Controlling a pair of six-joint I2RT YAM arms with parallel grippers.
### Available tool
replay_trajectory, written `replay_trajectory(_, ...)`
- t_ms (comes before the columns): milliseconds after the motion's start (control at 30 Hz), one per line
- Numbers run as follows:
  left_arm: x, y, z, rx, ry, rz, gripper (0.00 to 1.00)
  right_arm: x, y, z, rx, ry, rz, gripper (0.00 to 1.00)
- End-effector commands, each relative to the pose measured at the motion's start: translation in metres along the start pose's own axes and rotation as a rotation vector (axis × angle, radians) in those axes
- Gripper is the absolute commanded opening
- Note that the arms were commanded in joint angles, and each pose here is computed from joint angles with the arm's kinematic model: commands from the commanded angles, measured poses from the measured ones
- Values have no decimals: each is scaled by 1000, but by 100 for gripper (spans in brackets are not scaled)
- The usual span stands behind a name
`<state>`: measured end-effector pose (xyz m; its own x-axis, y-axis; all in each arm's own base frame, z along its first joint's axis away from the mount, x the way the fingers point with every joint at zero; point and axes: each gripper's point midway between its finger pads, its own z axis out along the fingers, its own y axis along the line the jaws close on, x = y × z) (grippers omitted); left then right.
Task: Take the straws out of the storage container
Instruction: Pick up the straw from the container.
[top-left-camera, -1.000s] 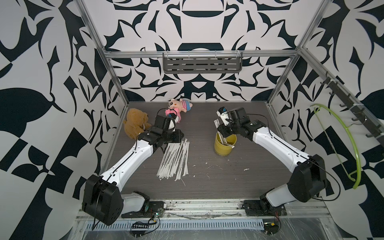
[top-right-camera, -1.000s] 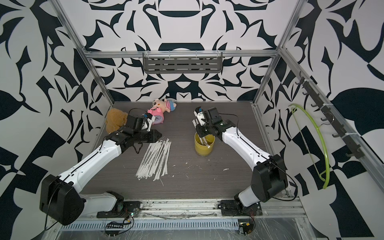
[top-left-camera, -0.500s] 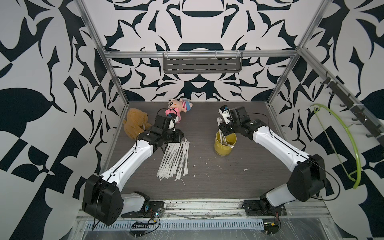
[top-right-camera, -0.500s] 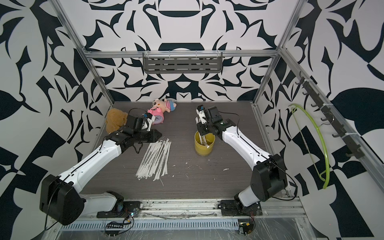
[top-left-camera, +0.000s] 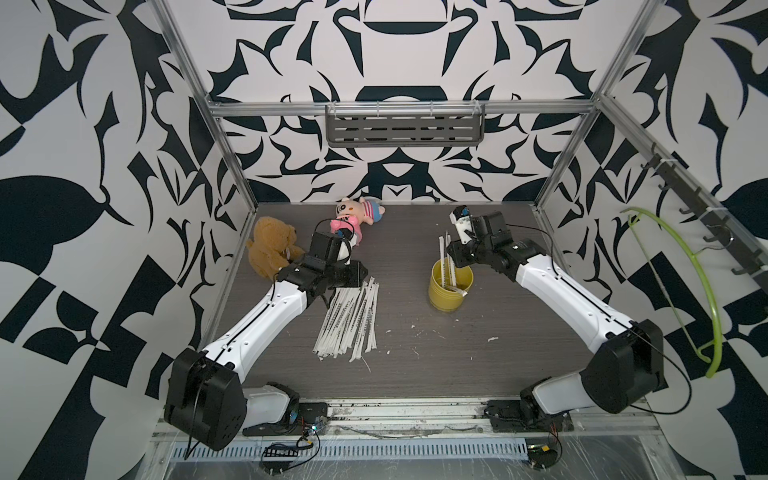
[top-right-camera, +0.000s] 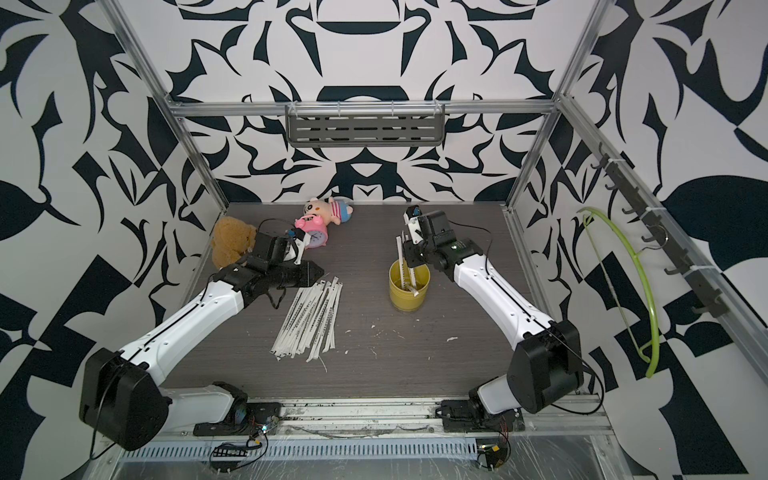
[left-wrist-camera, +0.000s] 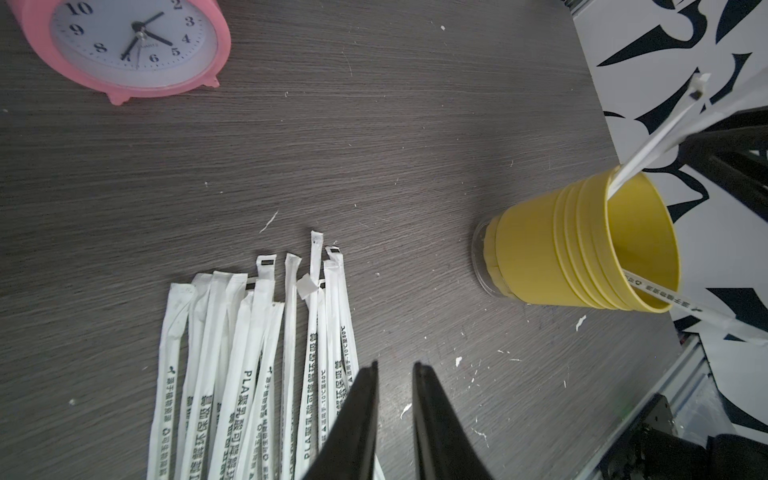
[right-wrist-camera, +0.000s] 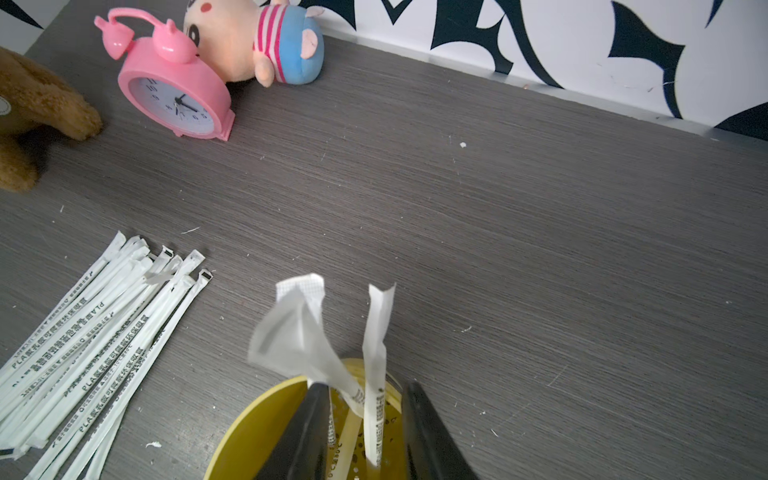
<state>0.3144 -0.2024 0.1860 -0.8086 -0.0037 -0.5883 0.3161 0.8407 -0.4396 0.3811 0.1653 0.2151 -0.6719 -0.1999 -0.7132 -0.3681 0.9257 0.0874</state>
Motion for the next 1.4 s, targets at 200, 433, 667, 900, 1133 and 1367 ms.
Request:
replay_trajectory(200,-2,0,0,5,-11,-10,21,-3,-3,3,-16,-3,29,32)
replay_trajectory(433,0,1,2,4,-4,-14,21,6,-4,14,-50,39,52,30)
replay_trajectory(667,0,1,4,6,0,-16,21,5,-6,11,-63,37,58,23)
replay_trajectory(900,1,1,4,10,-2,-17,21,5,-8,5,-53,29,39,11)
replay_trajectory(1133,-1,-2,-1,17,-16,-14,21,0,-11,-6,-26,8,36,2)
replay_trajectory(1367,-13,-16,-23,55,-87,13,19,-21,-17,-44,29,-79,28,0)
